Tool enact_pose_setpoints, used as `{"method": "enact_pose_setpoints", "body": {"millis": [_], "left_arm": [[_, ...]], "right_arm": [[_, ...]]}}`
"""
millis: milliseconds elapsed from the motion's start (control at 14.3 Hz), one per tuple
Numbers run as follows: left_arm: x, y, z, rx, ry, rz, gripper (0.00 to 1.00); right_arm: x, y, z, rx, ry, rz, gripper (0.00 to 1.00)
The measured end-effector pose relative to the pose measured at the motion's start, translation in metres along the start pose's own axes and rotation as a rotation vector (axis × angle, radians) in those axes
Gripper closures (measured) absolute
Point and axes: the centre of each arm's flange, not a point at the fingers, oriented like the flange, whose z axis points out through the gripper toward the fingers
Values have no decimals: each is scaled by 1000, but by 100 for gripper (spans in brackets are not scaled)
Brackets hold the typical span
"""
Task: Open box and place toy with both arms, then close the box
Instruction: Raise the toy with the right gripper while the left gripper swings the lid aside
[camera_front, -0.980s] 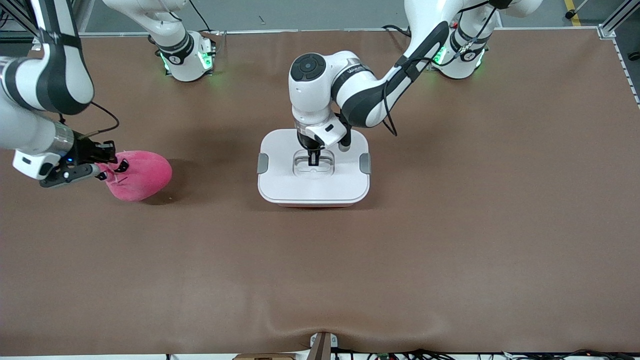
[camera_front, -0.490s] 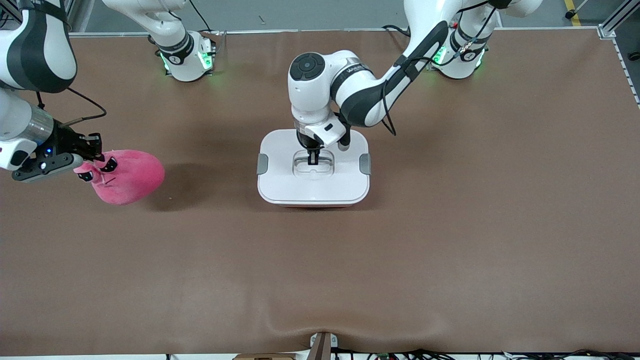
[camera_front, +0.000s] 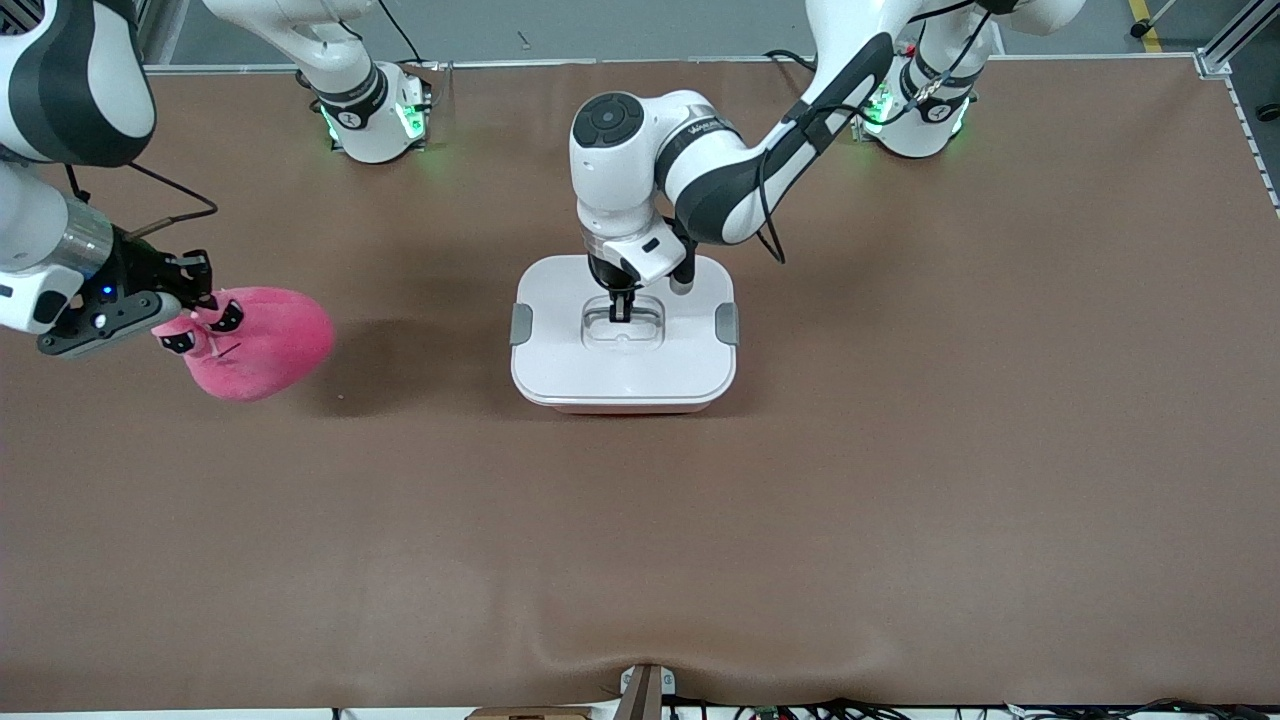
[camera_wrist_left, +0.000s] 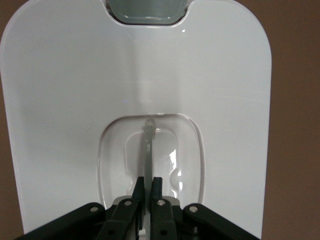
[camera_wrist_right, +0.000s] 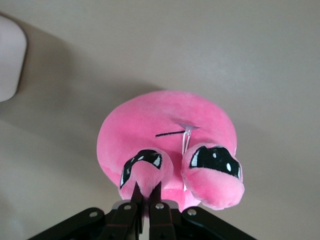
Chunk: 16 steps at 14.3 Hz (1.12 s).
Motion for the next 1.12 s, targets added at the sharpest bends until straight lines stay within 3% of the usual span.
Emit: {"method": "enact_pose_setpoints", "body": {"millis": [420,630,840,1120], "left_arm": [[-4,-8,-35,-16,-5,58,93],[13,7,-64,-19,-4,104,93],[77,53,-102,42,-26,209,93],[189,103,-119,169,31,439,93]], "right_arm": [[12,-24,-16,-13,17,-56,93],[26,-61,-31,-28,34,-130,93],[40,-104,-40,-42,49,-211,93],[57,-181,-46,-62,81,-353,93]]}}
